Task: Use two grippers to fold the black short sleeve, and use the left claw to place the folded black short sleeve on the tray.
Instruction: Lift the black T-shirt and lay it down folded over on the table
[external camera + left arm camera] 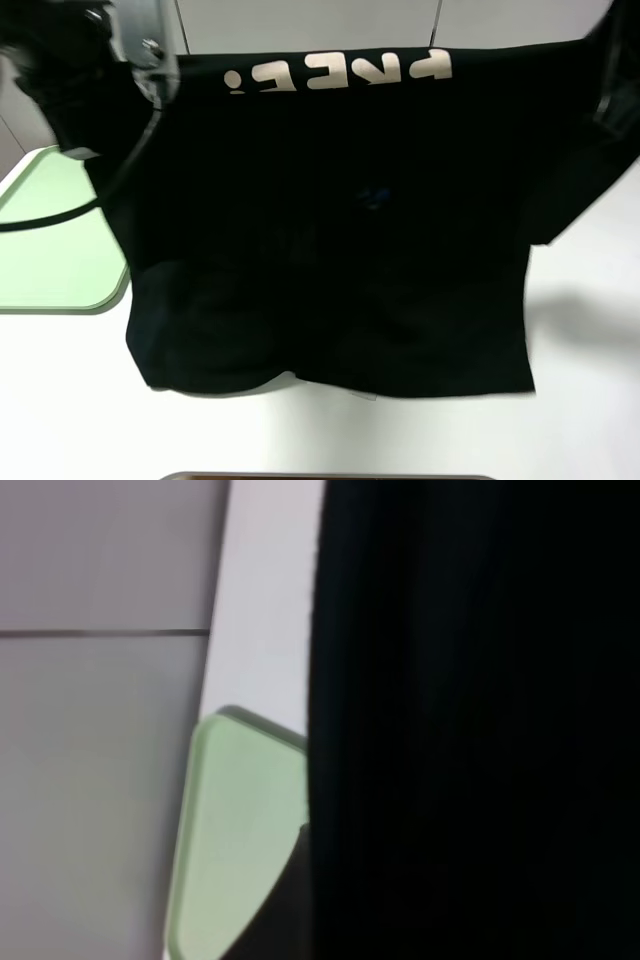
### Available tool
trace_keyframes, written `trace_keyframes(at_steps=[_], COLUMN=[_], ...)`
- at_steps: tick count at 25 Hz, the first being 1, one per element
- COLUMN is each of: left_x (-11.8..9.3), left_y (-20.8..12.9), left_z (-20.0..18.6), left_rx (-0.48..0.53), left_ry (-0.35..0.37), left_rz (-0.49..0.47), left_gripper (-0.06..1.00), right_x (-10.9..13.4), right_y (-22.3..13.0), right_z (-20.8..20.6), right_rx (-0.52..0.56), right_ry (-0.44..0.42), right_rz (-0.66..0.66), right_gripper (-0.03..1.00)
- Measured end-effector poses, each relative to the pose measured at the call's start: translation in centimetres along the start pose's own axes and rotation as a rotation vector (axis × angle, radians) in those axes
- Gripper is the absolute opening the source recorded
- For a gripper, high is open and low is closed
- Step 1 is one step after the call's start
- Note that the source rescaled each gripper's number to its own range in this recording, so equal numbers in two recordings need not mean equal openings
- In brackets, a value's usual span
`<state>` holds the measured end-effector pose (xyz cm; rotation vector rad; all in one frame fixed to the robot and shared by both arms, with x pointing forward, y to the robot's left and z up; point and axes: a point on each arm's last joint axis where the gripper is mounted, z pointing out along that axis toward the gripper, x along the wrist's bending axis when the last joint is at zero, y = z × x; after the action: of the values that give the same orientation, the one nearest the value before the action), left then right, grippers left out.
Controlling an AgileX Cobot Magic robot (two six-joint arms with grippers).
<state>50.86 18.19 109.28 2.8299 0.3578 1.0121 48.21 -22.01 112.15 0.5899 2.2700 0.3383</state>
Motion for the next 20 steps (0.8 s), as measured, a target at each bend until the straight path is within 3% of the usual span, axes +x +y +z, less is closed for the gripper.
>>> trace_keyframes(at_steps=[6,11,20], left_x=[1.3,1.3,-0.4], left_y=[0.2,0.2,0.0], left_z=[7.0,10.5,12.1], left_rx=[-0.039,-0.065,-0.028], left_ry=[0.051,0.057,-0.051], left_rz=[0.005,-0.004,-0.202], left_gripper=[0.00,0.00,0.00], right_x=[-2.0,-2.6,-0.9], right_y=[-0.6,-1.0,-2.2], right_z=[6.9,9.9,10.6], right_rx=[-0.020,-0.053,0.086], right_ry=[-0.065,-0.098,0.070], right_rz=[0.029,0.016,0.159], right_gripper=[0.00,0.00,0.00])
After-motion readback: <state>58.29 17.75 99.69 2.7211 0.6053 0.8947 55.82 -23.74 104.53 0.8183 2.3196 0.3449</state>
